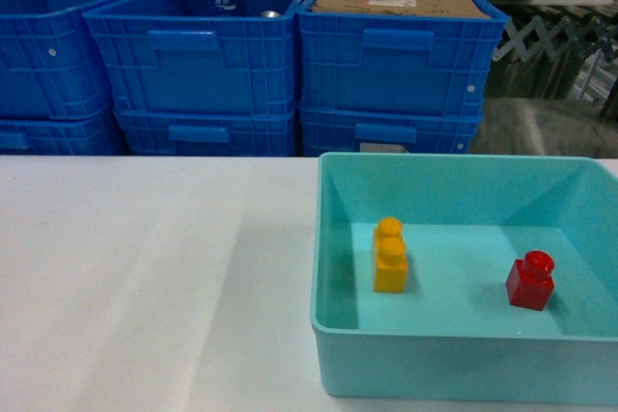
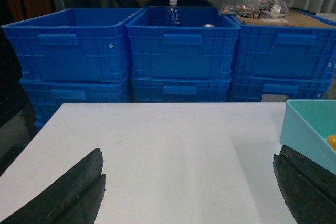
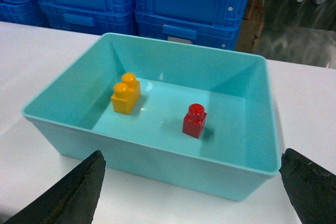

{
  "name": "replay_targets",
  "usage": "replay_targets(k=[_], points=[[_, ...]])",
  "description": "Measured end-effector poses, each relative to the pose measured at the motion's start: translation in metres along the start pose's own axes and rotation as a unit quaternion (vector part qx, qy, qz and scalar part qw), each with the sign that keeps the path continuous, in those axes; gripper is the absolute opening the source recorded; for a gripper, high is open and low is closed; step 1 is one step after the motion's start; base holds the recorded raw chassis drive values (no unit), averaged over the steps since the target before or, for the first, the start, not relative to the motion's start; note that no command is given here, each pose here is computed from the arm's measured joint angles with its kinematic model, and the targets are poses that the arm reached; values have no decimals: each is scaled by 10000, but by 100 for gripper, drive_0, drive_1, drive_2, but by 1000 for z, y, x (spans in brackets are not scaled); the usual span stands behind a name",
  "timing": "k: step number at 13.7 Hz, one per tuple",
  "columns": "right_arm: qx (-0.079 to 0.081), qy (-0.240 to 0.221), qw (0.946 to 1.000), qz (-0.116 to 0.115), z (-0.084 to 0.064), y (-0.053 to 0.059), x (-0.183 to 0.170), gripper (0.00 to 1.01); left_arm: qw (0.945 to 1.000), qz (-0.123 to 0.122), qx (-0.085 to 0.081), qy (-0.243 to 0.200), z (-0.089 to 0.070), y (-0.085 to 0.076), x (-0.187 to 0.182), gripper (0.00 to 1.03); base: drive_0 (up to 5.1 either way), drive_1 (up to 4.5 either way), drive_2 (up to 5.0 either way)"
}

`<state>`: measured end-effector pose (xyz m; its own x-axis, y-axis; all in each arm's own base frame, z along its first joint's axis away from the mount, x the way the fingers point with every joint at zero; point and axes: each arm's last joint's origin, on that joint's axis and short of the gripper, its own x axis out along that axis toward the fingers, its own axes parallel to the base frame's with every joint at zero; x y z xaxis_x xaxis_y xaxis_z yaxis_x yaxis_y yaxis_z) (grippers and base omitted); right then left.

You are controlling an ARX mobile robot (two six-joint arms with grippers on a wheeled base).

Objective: Pick red block from blue box to shelf

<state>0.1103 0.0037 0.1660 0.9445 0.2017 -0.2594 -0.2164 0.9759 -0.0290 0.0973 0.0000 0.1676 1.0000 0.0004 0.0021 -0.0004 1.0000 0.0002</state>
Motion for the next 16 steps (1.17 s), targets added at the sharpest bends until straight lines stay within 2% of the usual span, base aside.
replay_targets(k=[2, 4, 5, 6, 7, 11, 12, 14, 16], points=[[5, 287, 9994, 189, 27, 2, 18, 98, 10000, 0, 0, -4, 0, 0, 0, 98, 0, 0, 0], [61, 804, 9963, 291, 39, 8, 47, 98, 10000, 0, 0, -4, 0, 0, 0, 98, 0, 0, 0], [73, 1245, 9917, 325, 46, 15, 83, 98, 10000, 2, 0, -2, 0, 0, 0, 98, 0, 0, 0], [114, 1507, 9882, 236, 50, 16, 116, 98, 10000, -2, 0, -4, 0, 0, 0, 98, 0, 0, 0], [184, 1777, 9839, -8, 45, 11, 141, 98, 10000, 0, 0, -2, 0, 0, 0, 98, 0, 0, 0], [251, 2140, 9765, -63, 31, 10, 155, 98, 10000, 0, 2, -2, 0, 0, 0, 98, 0, 0, 0], [261, 2183, 9755, -60, 29, 10, 155, 98, 10000, 0, 0, -4, 0, 0, 0, 98, 0, 0, 0], [273, 2049, 9784, -68, 34, 10, 153, 98, 10000, 2, 0, -4, 0, 0, 0, 98, 0, 0, 0], [273, 2056, 9782, -68, 34, 10, 153, 98, 10000, 0, 0, -4, 0, 0, 0, 98, 0, 0, 0]])
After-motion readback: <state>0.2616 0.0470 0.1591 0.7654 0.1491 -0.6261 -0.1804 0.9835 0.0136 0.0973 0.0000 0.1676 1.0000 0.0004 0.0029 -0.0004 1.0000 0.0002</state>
